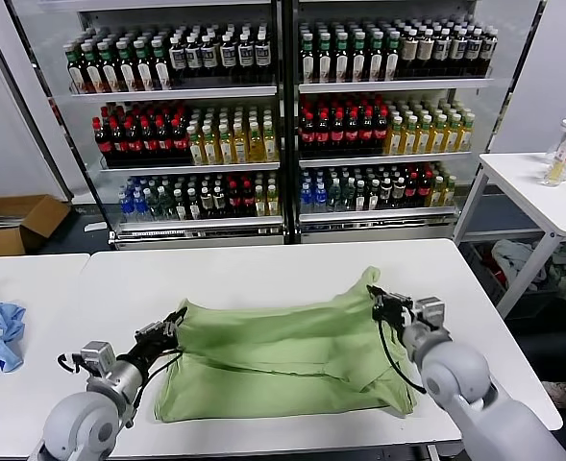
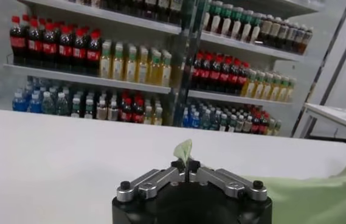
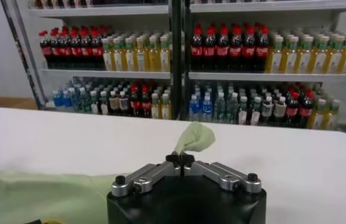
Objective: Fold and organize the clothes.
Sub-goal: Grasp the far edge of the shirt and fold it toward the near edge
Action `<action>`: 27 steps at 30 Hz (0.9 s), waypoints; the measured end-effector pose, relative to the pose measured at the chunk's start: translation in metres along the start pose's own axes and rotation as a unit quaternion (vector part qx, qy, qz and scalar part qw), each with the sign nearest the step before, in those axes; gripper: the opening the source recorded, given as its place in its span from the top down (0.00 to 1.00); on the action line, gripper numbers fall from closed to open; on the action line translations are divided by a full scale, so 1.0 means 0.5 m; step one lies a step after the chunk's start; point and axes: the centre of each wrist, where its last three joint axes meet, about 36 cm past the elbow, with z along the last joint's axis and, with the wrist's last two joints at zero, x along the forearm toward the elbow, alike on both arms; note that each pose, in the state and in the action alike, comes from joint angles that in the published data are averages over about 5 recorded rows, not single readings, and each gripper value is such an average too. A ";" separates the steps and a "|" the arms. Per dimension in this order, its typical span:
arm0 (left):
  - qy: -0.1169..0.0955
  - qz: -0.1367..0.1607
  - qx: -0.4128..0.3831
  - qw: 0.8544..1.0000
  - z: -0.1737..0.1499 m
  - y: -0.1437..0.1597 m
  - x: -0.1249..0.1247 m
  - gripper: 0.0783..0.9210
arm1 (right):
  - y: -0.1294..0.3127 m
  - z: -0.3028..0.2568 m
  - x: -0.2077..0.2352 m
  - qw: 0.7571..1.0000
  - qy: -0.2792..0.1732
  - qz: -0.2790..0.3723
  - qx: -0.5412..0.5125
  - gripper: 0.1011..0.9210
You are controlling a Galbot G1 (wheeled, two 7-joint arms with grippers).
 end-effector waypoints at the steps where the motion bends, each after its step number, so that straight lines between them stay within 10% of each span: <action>1: 0.003 0.000 -0.001 1.000 0.003 -0.003 0.006 0.98 | 0.002 0.005 0.012 1.000 0.001 0.001 -0.001 0.99; 15: 0.042 -0.011 -0.020 0.999 0.057 -0.021 0.036 0.93 | 0.028 0.085 0.114 0.998 0.050 0.025 -0.010 0.98; 27: 0.044 -0.041 -0.066 0.996 0.106 -0.054 0.048 0.53 | 0.050 0.110 0.146 0.997 0.070 0.027 0.001 0.60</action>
